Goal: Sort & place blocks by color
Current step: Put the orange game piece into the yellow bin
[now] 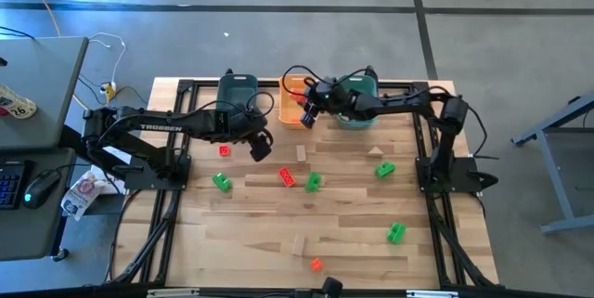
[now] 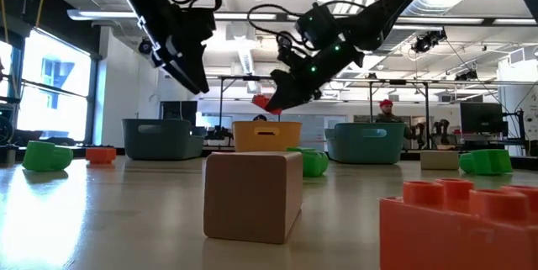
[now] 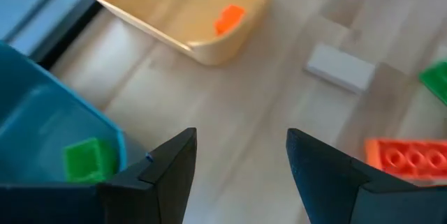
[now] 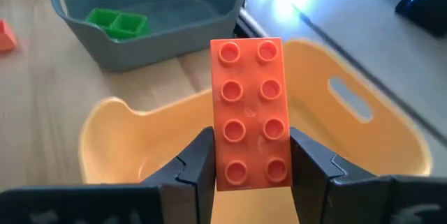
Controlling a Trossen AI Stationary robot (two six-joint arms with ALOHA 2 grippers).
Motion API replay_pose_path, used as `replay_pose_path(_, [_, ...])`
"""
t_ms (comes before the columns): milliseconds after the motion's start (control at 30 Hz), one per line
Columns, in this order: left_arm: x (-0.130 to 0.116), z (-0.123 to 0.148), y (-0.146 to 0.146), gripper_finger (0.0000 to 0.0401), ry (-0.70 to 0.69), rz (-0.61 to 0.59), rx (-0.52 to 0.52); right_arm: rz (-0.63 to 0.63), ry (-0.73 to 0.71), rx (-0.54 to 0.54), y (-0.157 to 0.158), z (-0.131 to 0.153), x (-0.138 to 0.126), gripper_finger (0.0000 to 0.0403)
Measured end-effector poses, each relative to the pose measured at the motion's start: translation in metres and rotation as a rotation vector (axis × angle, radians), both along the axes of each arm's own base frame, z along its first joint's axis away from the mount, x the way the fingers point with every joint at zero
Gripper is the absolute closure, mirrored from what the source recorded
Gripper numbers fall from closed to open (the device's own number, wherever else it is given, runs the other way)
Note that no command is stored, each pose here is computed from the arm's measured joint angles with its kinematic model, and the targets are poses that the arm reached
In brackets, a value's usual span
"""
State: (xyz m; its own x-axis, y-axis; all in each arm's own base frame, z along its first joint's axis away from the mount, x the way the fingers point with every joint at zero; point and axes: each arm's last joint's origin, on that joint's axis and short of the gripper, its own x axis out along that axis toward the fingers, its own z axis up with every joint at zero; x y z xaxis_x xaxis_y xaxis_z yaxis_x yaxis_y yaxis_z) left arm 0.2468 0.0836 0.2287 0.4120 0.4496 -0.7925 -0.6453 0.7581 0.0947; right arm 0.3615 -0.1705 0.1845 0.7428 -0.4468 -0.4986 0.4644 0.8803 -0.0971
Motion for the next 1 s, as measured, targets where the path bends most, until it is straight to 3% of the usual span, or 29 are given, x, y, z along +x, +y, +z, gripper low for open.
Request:
replay_pose_path(333, [-0.007,-0.006,-0.006,0.0192,0.068,-0.075,-0.138,-0.051,0.009,0.126,0.0,-0.016,0.001,0.0288])
replay_pose_path(600, [-0.016,-0.012,-0.015,0.0192,0.166,-0.157,-0.292,-0.054,0.026,0.144,0.001,-0.018,0.0,0.0275])
replay_pose_path(767, [-0.017,-0.013,-0.026,0.0192,0.219,-0.23,-0.303,-0.054,0.029,0.145,0.001,-0.019,0.0,0.0231])
replay_pose_path(1000, [-0.018,-0.014,-0.043,0.0192,0.277,-0.311,-0.303,-0.053,0.029,0.145,0.001,-0.019,0.0,0.0218])
